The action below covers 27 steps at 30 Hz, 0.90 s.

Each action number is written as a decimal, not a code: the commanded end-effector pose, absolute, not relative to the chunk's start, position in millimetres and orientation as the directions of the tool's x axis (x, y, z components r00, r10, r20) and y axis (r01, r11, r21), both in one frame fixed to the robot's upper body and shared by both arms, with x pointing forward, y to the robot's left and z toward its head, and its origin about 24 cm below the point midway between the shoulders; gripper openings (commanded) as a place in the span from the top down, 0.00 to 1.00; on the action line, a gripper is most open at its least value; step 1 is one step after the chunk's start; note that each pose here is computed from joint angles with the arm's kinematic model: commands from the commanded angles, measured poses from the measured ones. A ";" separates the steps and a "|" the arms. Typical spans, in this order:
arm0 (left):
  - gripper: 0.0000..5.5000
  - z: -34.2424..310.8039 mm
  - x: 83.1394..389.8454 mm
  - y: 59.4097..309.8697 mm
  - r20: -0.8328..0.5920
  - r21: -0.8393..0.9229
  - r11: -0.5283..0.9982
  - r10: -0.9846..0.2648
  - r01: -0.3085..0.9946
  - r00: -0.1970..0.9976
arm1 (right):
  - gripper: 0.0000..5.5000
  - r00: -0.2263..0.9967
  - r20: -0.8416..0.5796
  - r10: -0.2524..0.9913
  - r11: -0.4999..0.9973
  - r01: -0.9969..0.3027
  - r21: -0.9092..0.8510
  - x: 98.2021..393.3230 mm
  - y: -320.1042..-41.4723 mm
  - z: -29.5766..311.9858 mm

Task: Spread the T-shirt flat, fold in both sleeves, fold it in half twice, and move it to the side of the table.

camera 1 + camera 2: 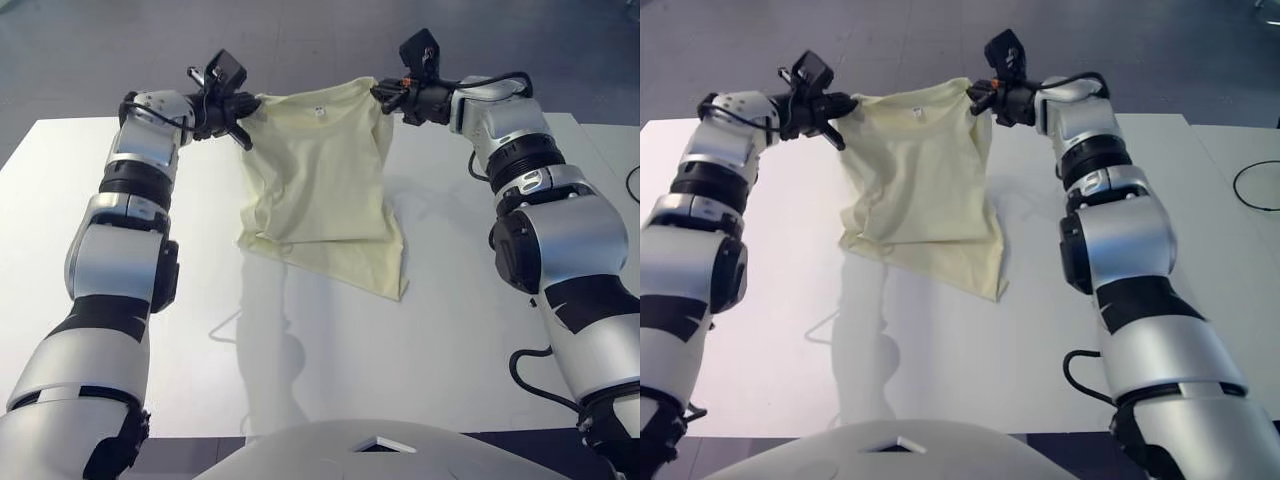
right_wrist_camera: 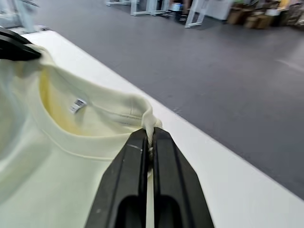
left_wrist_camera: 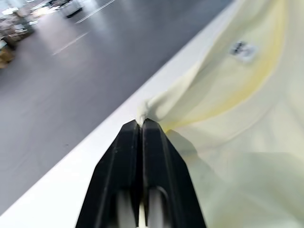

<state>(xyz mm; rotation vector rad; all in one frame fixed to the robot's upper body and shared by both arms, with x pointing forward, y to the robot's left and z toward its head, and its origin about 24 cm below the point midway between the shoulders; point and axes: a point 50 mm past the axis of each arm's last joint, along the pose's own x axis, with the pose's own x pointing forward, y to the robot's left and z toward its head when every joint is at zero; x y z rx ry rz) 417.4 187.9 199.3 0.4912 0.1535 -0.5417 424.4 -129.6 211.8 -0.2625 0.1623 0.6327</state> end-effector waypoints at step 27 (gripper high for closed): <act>1.00 296.0 426.1 189.7 0.133 0.522 0.847 -0.197 0.100 0.971 | 1.00 0.924 0.108 0.368 0.858 -0.293 -0.422 429.8 -120.2 295.0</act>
